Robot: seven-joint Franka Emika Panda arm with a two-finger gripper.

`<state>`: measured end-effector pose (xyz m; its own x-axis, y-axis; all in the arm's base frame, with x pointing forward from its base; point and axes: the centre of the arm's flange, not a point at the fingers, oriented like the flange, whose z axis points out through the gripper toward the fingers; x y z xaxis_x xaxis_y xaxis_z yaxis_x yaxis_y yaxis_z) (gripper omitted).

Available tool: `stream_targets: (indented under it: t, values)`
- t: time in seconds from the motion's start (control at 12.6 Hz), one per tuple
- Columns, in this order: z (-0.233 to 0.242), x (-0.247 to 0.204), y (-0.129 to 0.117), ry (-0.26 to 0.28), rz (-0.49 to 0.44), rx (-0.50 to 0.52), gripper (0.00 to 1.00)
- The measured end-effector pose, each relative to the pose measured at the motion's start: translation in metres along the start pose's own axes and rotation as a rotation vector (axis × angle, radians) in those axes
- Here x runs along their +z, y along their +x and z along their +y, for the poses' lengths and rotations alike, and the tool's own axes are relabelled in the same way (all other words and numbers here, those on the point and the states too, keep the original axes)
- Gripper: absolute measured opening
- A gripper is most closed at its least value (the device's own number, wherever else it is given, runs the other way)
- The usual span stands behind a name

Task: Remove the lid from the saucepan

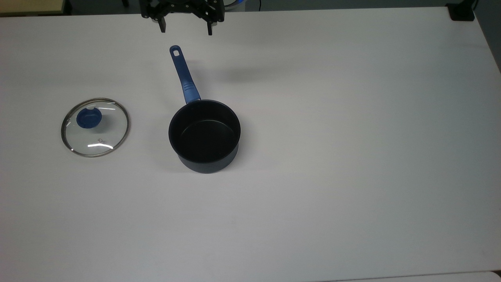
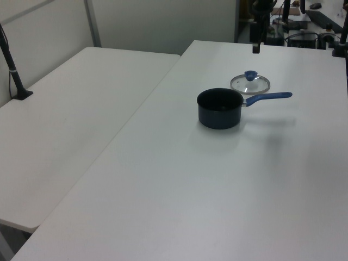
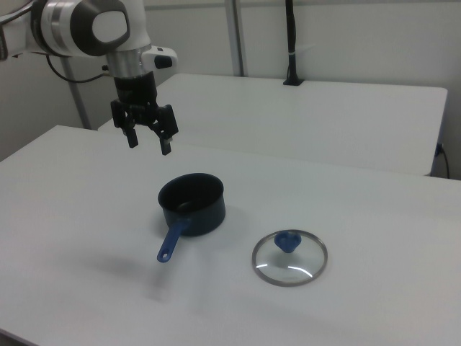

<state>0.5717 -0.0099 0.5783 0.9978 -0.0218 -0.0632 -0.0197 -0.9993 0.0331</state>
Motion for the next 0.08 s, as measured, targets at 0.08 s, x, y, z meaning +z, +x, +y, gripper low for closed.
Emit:
stream_targets:
  t: [0.08]
  values:
    - [0.0041,0.0001,0.0,0.0,0.0,0.052,1.0]
